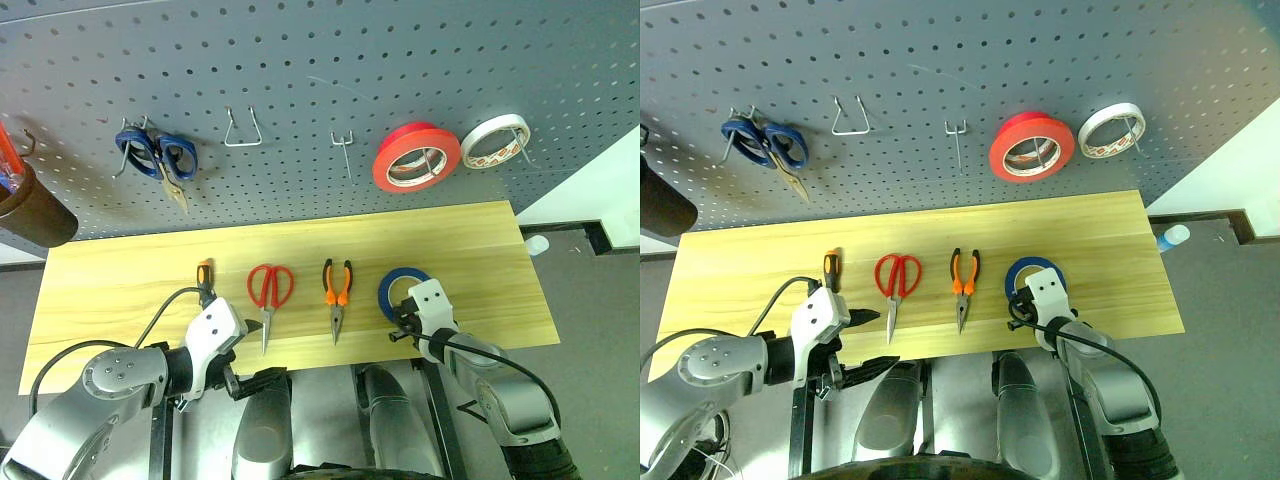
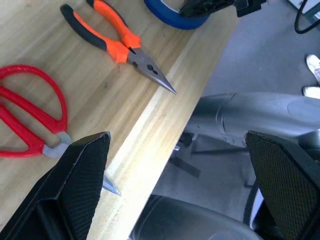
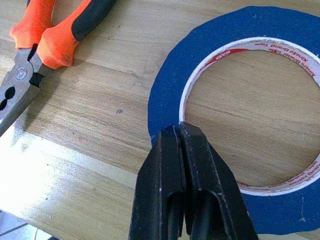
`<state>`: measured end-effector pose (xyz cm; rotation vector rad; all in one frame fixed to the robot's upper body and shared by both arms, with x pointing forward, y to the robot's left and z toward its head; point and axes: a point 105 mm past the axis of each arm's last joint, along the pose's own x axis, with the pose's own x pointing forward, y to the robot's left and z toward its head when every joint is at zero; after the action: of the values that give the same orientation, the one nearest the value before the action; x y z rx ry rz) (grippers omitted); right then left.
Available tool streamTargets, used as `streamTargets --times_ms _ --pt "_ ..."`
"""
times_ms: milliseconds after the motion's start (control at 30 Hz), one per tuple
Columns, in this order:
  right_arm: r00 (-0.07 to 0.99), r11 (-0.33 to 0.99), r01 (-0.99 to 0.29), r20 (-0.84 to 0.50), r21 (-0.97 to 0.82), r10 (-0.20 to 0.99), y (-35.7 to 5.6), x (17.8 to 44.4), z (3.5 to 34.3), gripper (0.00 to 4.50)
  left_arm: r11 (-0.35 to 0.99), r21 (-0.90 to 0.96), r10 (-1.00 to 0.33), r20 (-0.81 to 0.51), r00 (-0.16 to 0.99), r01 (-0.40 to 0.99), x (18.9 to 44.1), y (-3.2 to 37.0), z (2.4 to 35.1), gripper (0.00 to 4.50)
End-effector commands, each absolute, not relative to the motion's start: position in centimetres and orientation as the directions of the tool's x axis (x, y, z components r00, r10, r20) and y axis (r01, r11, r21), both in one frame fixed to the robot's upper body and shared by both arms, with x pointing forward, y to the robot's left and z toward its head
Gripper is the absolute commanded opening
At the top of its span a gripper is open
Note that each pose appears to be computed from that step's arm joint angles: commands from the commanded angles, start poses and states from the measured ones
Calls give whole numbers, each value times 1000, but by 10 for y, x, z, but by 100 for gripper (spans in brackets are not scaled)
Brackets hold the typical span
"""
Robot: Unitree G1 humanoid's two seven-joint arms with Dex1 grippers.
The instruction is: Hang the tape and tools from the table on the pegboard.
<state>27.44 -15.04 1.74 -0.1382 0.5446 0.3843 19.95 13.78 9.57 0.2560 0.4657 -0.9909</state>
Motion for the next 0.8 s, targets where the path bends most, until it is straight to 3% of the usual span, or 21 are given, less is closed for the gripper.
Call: streamTargets --times_ms 33,200,233,333,667,800 --pt "790 922 -385 -525 -23 317 -150 273 18 6 517 1 -752 -477 454 856 200 135 101 450" --pt "792 921 -389 -518 -22 323 -150 276 20 6 518 4 -751 -477 457 855 201 135 102 450" --pt "789 918 -396 -518 -20 329 -150 275 20 23 518 4 -750 -477 457 855 200 134 102 450" --pt "790 921 -390 -519 -15 326 -151 275 21 93 520 2 -749 -479 458 854 199 134 101 450" --pt "795 924 -379 -524 -38 305 -156 275 20 435 529 -2 -741 -488 461 849 197 137 97 450" --pt "809 927 -365 -524 -91 267 -161 274 23 446 530 -3 -740 -490 461 848 197 137 96 450"
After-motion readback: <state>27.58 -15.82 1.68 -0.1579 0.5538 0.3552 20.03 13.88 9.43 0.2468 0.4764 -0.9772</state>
